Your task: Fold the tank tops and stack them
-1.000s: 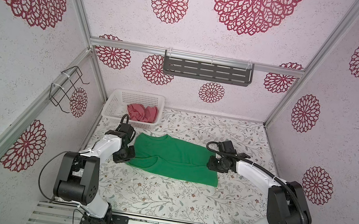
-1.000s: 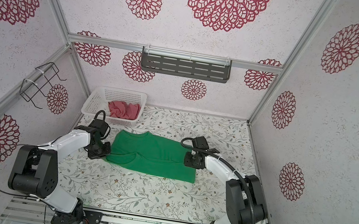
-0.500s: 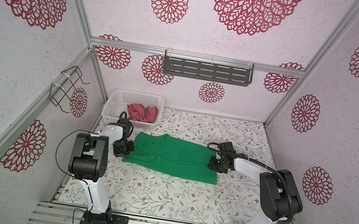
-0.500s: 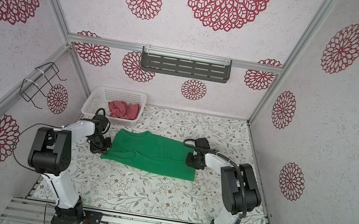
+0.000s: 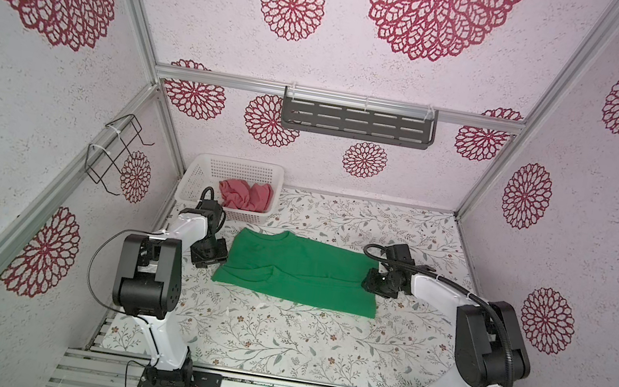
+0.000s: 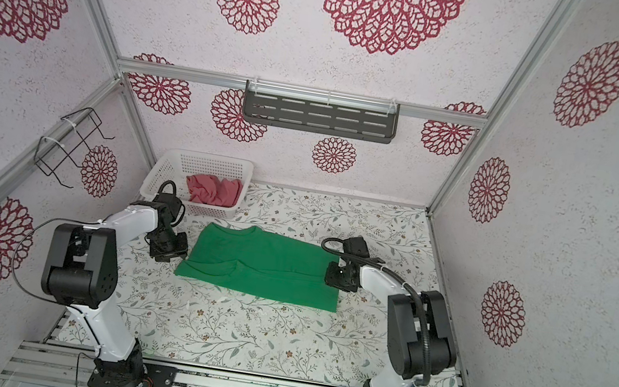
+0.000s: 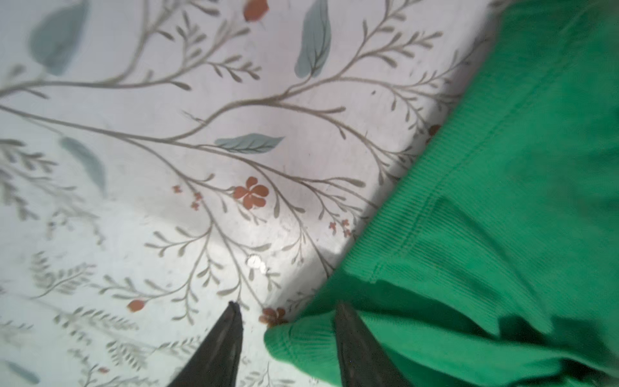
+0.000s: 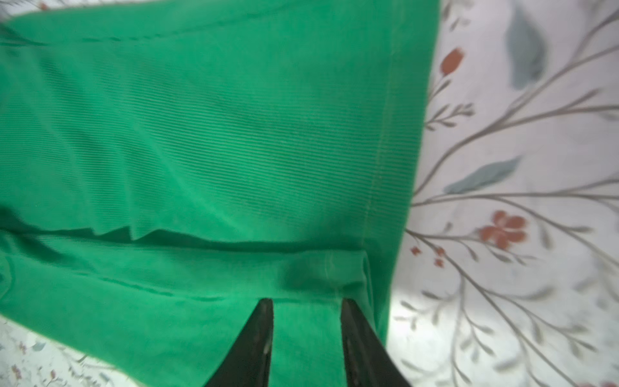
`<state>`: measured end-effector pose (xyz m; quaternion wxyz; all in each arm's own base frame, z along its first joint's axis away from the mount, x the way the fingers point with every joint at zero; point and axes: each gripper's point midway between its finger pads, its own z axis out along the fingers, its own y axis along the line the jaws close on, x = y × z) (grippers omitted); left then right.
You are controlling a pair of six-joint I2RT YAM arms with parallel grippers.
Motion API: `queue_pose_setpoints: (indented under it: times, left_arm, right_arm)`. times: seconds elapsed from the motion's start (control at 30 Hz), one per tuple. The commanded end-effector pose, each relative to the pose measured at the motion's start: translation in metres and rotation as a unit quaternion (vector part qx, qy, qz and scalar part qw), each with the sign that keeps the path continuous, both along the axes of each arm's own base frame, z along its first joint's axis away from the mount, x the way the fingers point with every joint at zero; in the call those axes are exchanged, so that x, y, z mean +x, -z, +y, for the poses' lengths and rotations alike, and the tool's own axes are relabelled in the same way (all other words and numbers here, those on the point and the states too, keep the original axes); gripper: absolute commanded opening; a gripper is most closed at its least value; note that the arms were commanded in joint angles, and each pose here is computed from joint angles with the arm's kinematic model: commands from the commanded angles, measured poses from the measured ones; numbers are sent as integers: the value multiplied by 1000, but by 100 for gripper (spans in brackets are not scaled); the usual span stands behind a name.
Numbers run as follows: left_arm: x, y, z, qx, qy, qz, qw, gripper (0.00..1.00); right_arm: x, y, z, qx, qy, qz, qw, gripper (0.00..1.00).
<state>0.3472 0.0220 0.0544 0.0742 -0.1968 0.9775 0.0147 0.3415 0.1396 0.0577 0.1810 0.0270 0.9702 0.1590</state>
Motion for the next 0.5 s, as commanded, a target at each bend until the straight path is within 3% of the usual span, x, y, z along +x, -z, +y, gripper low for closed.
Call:
queue_pose_setpoints:
  times: [0.0, 0.1, 0.27, 0.37, 0.47]
  left_arm:
    - [6, -53, 8, 56, 16, -45, 997, 51]
    - [8, -70, -22, 77, 50, -61, 994, 51]
    - [16, -47, -129, -36, 123, -86, 988, 50]
    - [18, -25, -168, -86, 136, -82, 984, 49]
    - [11, 2, -185, -97, 152, -55, 982, 50]
  right_arm:
    - [-2, -40, -4, -5, -1, -31, 999, 40]
    - [-22, -38, 4, -9, -6, -19, 1000, 41]
    - [-49, -17, 29, -5, -12, 7, 1000, 40]
    - [-56, -5, 40, 12, -2, 17, 1000, 39]
    - [-59, 7, 41, 5, 7, 26, 1000, 38]
